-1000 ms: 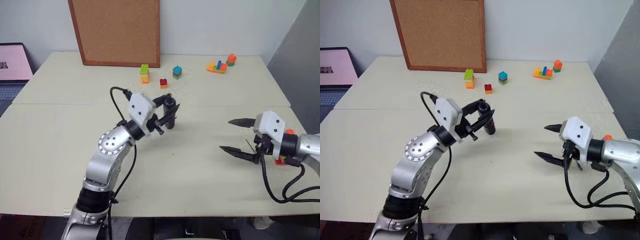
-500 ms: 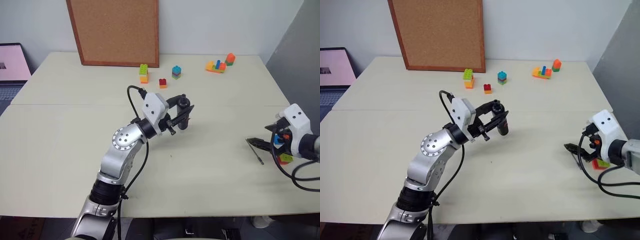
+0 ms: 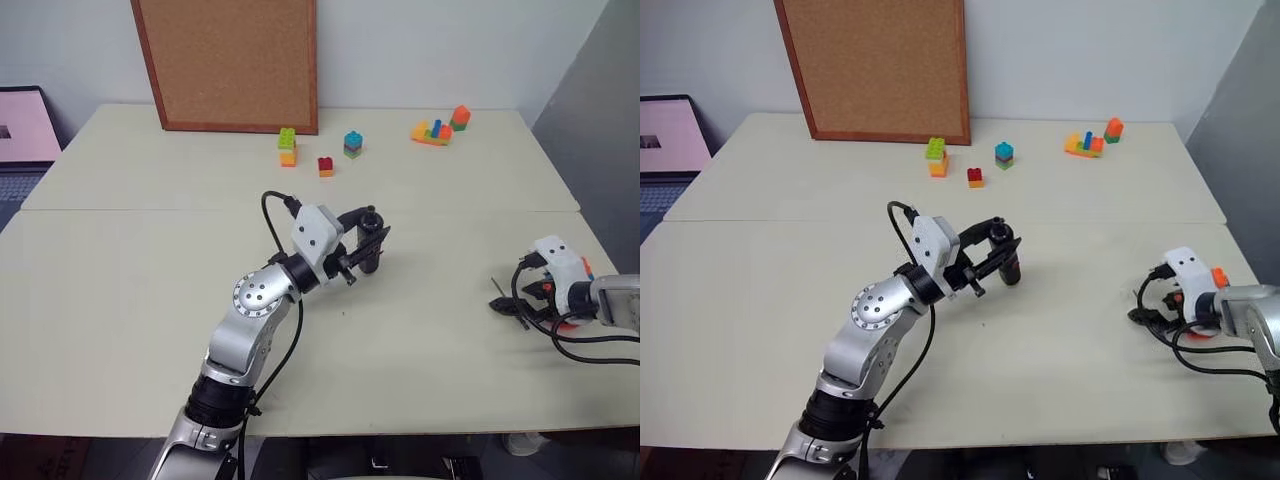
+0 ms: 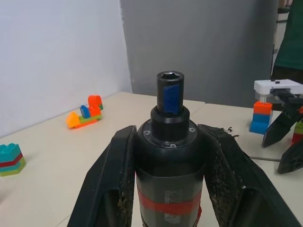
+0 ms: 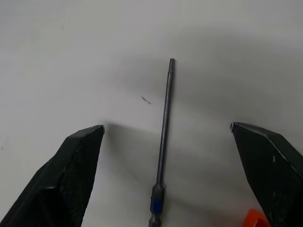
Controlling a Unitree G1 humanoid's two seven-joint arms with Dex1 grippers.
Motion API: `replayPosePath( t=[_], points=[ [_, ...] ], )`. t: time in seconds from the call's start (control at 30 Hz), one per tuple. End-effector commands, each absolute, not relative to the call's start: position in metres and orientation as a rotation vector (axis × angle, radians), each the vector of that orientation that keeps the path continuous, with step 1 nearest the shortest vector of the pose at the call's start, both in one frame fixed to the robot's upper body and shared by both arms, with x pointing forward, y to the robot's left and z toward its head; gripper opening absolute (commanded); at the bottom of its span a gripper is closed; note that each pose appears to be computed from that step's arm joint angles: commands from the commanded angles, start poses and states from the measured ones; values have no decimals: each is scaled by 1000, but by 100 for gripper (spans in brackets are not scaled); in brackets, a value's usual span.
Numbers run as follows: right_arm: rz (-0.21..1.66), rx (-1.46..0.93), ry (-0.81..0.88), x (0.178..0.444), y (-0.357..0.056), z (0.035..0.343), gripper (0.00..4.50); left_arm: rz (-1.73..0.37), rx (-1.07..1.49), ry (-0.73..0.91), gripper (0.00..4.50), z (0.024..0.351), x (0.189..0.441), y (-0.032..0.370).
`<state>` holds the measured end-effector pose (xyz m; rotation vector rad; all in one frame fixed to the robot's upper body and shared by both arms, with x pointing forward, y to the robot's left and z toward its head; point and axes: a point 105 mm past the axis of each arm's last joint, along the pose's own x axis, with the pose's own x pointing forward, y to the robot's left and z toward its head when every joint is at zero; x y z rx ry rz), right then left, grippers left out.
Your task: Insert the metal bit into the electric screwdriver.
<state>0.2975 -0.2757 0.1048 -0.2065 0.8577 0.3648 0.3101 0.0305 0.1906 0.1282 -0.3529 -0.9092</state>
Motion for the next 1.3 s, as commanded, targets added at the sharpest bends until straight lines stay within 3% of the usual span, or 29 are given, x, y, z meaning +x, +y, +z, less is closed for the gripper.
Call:
replayPosePath(
  t=[0.03, 0.17, 0.67, 1.0, 1.3],
  points=[
    [362, -231, 866, 300, -277, 106, 450, -912, 133, -454, 165, 211, 301, 27],
    [369, -222, 896, 304, -274, 101, 408, -911, 130, -453, 165, 209, 299, 25],
    [420, -201, 914, 308, -257, 99, 3, -895, 146, -450, 165, 206, 301, 27],
    [379, -116, 802, 322, -250, 119, 0, -888, 148, -452, 165, 211, 303, 30],
    [482, -148, 436, 326, -213, 173, 0, -920, 20, -392, 165, 232, 313, 36]
  ],
)
